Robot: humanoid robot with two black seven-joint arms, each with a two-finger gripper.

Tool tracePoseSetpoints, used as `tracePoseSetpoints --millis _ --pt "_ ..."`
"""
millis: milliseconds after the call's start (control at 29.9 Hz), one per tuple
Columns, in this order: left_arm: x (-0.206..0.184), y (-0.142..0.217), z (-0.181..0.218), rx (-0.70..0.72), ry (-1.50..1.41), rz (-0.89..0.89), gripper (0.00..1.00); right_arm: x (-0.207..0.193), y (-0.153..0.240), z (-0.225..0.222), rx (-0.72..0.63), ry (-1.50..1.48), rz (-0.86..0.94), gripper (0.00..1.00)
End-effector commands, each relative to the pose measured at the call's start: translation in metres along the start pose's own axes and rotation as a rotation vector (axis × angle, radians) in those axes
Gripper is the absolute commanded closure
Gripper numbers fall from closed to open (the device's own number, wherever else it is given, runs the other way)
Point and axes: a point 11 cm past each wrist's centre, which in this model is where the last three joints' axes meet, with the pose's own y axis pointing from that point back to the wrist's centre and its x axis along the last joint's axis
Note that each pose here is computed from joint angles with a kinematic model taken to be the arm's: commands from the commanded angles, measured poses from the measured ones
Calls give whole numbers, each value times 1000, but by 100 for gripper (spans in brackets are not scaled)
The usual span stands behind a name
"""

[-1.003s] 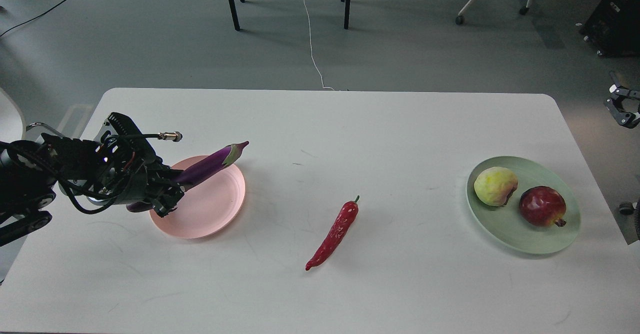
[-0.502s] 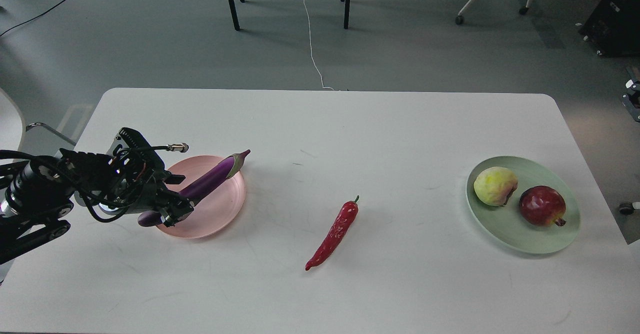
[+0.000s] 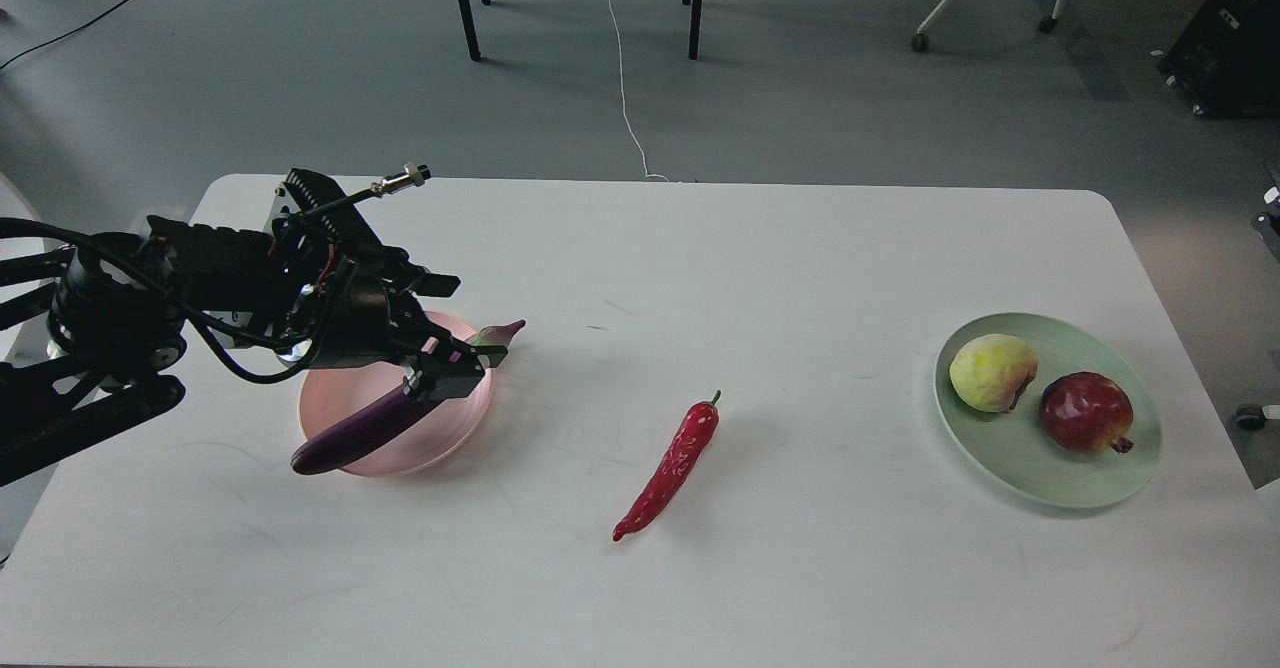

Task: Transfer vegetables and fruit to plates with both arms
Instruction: 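Lift the eggplant and lay it on the pink plate, then move the left gripper to the red chili pepper and grasp it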

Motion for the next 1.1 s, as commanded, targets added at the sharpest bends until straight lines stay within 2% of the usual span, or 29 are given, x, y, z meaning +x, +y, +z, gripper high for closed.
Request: tracePoseSetpoints --millis 0,167,368,602,903,1070 --pt "29 -29 47 -135 -56 48 11 13 12 8 -7 -35 48 1" --pt "55 -69 96 -188 -89 101 12 23 24 18 -36 -33 74 1" --pt "50 -102 117 -196 -102 59 12 24 25 18 -35 -32 76 1" --pt "32 -132 103 -127 -99 -12 11 21 23 16 -25 -42 69 1" --pt "3 -141 82 -65 -51 -72 12 19 21 14 -15 -47 64 1" --pt "-15 -146 86 -70 -34 -97 12 19 21 13 -15 -45 63 1"
